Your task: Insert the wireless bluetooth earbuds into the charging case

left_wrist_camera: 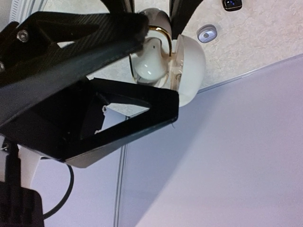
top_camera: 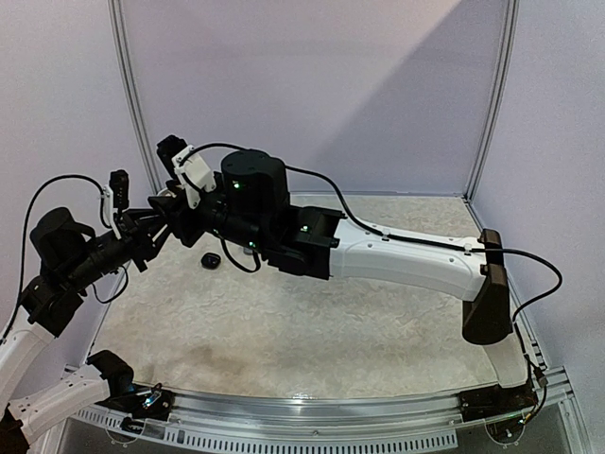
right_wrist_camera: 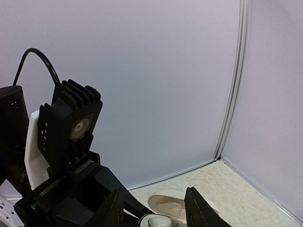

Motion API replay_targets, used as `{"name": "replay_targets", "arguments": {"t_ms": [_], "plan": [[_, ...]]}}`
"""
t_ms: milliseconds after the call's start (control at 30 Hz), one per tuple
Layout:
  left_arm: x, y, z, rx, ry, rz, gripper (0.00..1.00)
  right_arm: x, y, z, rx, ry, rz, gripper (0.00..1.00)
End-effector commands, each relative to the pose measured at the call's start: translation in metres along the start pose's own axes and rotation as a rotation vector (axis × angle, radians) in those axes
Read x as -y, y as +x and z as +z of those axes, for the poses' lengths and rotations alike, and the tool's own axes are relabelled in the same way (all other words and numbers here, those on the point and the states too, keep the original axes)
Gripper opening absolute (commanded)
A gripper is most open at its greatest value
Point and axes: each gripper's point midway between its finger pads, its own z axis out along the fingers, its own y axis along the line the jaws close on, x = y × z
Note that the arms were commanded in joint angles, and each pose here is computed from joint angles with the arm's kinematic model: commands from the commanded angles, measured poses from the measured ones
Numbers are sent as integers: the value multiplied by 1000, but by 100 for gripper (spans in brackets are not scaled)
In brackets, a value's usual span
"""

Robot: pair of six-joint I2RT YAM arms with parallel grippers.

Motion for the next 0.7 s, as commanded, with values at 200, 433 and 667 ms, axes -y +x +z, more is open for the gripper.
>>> {"name": "replay_targets", "arguments": {"t_ms": [200, 433, 667], "plan": [[9, -21, -4, 55, 38, 8, 0, 8, 31, 7, -80, 39, -27, 48], [2, 0, 0, -5, 16, 33, 0, 2, 16, 3, -78, -7, -47, 54], [-13, 37, 1, -141, -34, 289, 0, -12, -32, -26, -45, -122, -82, 59]]}}
